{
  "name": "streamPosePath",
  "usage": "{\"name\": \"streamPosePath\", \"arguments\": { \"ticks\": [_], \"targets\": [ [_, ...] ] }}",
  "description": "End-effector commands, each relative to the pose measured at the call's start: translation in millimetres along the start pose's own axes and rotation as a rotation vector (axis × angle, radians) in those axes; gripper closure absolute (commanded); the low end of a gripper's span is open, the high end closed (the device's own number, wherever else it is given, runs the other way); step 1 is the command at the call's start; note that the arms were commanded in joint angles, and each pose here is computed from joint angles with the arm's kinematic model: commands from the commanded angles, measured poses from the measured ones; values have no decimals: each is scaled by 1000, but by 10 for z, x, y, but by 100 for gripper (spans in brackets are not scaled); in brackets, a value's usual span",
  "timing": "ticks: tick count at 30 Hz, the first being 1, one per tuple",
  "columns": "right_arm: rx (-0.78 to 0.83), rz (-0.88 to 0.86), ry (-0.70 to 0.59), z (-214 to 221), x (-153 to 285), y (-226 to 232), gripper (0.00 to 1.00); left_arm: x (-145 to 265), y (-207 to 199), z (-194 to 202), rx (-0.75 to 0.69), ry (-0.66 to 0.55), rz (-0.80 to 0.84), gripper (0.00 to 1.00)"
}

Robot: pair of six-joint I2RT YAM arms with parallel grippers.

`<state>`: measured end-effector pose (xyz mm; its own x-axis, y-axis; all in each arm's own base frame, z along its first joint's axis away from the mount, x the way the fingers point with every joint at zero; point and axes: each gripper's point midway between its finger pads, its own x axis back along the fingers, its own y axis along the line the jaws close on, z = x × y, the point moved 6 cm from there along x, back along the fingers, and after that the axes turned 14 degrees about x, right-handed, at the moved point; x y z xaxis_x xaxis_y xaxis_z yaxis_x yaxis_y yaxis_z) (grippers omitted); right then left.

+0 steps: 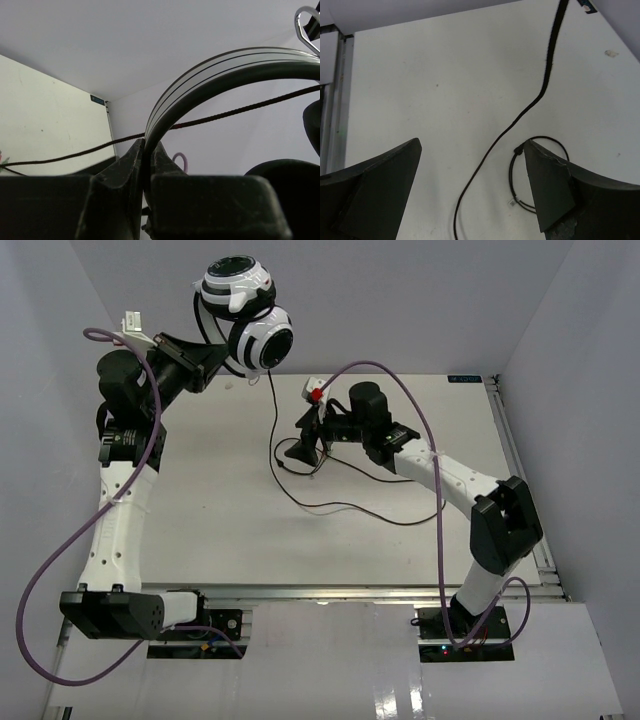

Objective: Wrap the headphones

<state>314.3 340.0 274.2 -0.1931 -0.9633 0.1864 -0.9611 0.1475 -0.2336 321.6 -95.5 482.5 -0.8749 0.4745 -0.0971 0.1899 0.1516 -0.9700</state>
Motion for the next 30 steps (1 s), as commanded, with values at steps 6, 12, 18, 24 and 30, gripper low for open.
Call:
{"name": "streamPosePath", "arguments": {
  "ticks": [6, 12, 18, 24, 30],
  "targets": [
    [155, 44, -134, -392, -425, -208, 10, 350, -404, 204, 26, 22, 139, 100],
    [168, 101, -128, -425, -604, -346, 10, 446, -479, 284, 54, 47, 152, 100],
    [128, -28, -170, -354, -701, -202, 11, 471, -456, 335, 108, 65, 142, 100],
    [-3, -218, -246, -173, -702, 204, 40, 488, -567, 324, 150, 66, 161, 100],
    [-103, -311, -310, -155, -622, 415, 42, 530, -703, 317, 162, 61, 186, 100]
  ]
}}
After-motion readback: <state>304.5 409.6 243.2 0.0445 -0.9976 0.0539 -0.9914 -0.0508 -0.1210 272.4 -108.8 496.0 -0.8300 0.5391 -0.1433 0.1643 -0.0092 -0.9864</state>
